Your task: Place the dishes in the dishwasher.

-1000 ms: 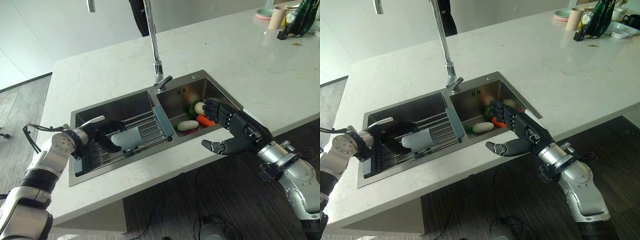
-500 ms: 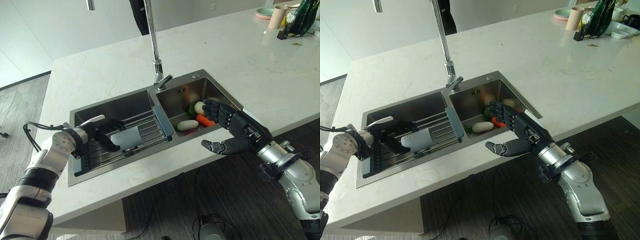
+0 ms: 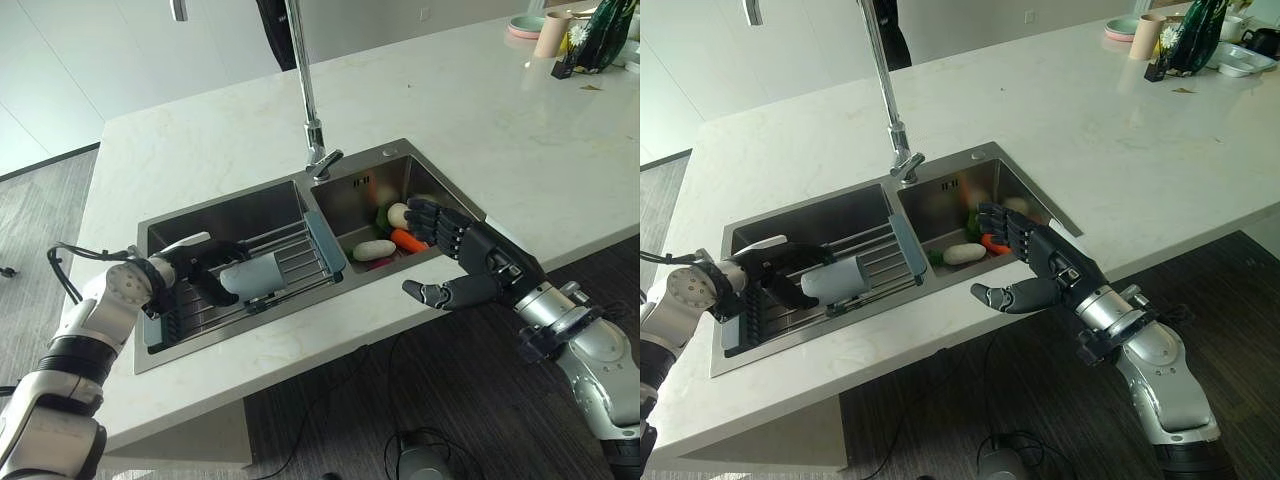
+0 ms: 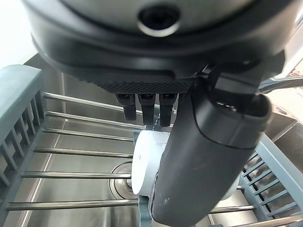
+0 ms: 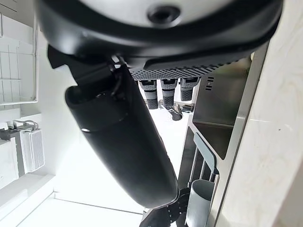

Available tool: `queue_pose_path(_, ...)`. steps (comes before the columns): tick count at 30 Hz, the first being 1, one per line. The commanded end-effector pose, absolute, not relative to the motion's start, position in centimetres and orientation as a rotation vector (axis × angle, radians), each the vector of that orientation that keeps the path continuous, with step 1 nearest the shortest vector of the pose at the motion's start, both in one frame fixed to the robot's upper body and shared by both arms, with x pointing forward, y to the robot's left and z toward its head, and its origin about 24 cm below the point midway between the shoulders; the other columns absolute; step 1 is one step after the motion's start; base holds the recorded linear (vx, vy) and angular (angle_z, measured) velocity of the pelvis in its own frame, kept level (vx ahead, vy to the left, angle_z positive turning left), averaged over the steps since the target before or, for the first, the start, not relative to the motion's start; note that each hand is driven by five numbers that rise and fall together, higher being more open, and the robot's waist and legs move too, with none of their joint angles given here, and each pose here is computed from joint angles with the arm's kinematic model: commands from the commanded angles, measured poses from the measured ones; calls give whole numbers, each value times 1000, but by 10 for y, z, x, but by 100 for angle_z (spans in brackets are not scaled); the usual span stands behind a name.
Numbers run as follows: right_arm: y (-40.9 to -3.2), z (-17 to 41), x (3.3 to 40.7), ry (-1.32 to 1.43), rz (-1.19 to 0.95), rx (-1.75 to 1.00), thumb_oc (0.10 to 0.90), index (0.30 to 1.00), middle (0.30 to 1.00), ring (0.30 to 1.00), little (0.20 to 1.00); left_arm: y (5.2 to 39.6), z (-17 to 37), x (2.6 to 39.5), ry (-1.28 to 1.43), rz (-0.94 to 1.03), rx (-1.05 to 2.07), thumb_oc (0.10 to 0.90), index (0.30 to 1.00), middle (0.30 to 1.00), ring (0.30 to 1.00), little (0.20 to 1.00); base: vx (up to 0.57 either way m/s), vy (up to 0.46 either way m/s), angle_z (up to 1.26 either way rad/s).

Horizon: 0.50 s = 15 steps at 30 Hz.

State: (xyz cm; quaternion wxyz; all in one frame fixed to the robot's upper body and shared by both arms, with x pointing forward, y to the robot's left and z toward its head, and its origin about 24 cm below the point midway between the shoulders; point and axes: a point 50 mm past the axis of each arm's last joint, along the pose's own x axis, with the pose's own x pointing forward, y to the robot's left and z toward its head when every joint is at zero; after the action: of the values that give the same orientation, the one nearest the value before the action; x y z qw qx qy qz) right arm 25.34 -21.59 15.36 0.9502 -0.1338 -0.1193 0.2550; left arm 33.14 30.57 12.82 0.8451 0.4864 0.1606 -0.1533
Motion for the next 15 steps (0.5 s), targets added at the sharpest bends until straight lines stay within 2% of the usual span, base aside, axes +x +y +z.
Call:
queue_pose_path(1,-207,205,255,-523,552,-325,800,900,900,900,900,305,193,349,150,-216,1105,800,900,900,900,900,0,0,0)
queue_pose_path(15,-204,206,255,-525,559,-326,800,900,900,900,900,303,187,351,168,-212,1099,800,900,900,900,900,0,0,0)
